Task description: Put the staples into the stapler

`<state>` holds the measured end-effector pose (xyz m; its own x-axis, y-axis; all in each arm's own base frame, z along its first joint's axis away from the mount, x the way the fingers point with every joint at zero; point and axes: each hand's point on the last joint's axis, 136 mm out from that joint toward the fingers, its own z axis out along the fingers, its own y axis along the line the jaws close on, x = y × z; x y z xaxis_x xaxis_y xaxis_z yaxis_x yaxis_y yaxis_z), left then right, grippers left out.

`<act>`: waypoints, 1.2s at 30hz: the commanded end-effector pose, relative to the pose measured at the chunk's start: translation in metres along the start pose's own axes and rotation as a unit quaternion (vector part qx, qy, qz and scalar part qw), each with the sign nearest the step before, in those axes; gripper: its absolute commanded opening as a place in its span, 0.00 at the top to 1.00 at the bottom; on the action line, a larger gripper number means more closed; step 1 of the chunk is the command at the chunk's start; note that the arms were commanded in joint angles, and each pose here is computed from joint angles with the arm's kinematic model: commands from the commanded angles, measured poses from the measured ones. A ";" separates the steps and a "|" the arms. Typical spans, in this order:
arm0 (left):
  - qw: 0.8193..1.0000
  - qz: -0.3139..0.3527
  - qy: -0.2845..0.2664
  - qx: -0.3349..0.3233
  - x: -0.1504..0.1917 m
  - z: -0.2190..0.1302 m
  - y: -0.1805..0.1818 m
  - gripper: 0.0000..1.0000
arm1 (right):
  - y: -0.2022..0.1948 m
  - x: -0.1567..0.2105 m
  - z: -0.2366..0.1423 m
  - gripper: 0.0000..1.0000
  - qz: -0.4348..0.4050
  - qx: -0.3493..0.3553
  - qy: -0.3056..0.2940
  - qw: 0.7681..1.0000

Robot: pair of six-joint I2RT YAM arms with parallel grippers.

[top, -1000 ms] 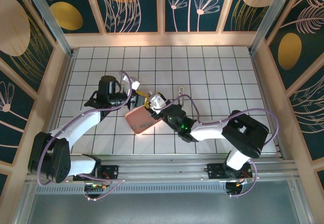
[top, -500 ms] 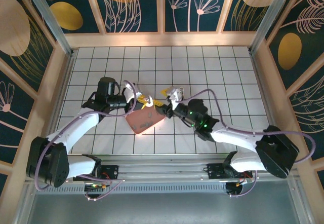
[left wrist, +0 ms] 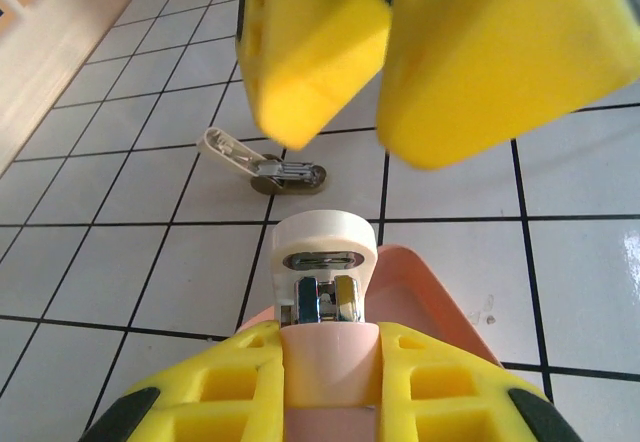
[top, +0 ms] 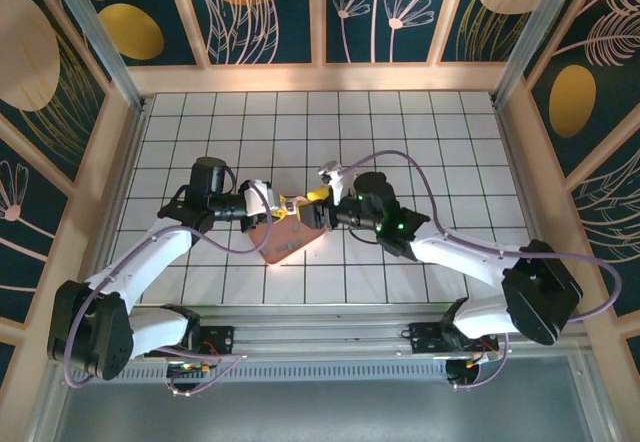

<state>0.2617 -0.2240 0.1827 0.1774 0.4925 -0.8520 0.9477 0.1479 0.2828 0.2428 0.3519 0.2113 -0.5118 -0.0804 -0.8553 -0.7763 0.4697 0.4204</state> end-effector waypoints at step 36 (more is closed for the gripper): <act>0.997 0.030 -0.053 0.043 -0.023 -0.005 -0.016 1.00 | -0.031 0.024 -0.035 0.47 -0.200 0.026 -0.021 0.979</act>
<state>0.2483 -0.2265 0.1861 0.2019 0.4553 -0.8671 0.9581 0.0919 0.2714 0.2558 0.2958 0.1587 -0.4734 -0.1790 -0.8625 -0.7618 0.5747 0.2989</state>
